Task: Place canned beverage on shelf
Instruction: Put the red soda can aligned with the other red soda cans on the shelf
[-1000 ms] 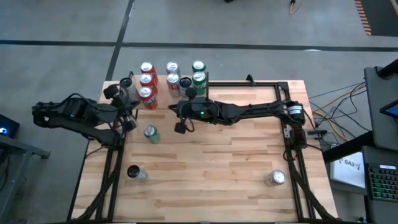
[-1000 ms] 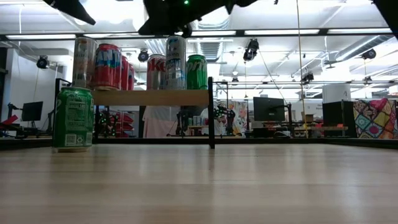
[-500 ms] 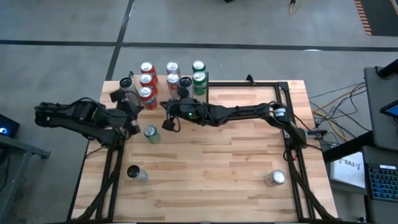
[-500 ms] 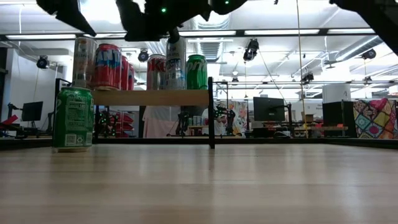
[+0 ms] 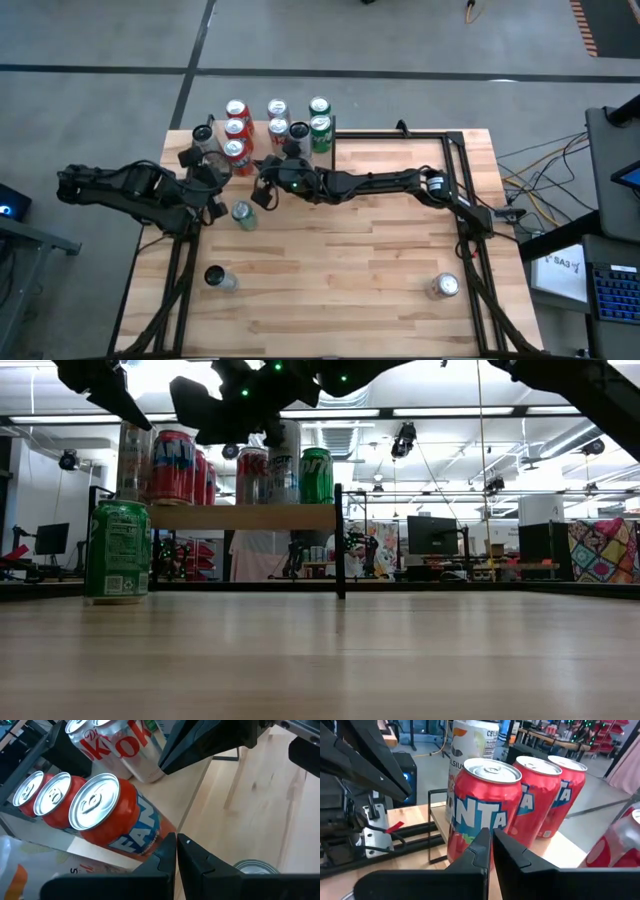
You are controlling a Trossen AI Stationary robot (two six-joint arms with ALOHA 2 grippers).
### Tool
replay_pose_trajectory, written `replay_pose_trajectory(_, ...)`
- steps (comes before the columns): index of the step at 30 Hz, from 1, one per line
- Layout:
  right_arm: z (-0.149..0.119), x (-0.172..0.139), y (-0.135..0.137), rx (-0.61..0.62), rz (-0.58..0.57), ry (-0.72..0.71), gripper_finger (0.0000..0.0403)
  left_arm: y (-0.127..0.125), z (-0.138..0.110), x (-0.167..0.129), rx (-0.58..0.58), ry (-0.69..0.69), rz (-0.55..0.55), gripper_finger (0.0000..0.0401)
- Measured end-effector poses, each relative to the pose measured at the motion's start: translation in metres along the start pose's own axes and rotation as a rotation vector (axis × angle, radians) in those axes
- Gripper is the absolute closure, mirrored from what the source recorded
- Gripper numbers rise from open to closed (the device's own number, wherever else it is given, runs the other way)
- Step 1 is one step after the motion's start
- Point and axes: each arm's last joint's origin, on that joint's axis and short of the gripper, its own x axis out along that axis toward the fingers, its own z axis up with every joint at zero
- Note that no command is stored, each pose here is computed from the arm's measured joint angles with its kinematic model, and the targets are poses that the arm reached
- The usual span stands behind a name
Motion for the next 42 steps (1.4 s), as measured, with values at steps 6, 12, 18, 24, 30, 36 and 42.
replay_pose_trajectory(6, -0.001, -0.002, 0.004, 0.014, 0.01, 0.014, 0.0394, 0.0, 0.0, 0.0, -0.002, -0.001, 0.001, 0.0401)
replay_pose_trajectory(12, 0.017, -0.019, 0.014, -0.016, 0.046, 0.01, 0.0394, 0.0, 0.0, 0.0, -0.017, -0.002, 0.002, 0.0401)
replay_pose_trajectory(18, 0.069, -0.052, 0.003, 0.0, 0.065, 0.047, 0.0394, 0.002, -0.002, -0.002, -0.006, 0.0, 0.006, 0.0401)
replay_pose_trajectory(24, 0.105, -0.07, -0.015, 0.072, 0.053, 0.081, 0.0394, 0.008, -0.005, -0.006, 0.004, -0.027, 0.047, 0.0401)
replay_pose_trajectory(30, 0.101, -0.062, -0.028, 0.08, 0.064, 0.102, 0.0394, 0.01, -0.013, -0.008, 0.022, -0.036, 0.001, 0.0401)
replay_pose_trajectory(36, 0.091, -0.042, -0.035, 0.07, 0.169, 0.082, 0.0394, 0.006, -0.02, -0.002, 0.002, -0.061, -0.006, 0.0401)
replay_pose_trajectory(42, 0.083, -0.027, -0.033, 0.018, 0.161, 0.036, 0.0394, 0.006, -0.018, -0.001, -0.011, -0.082, 0.04, 0.0401)
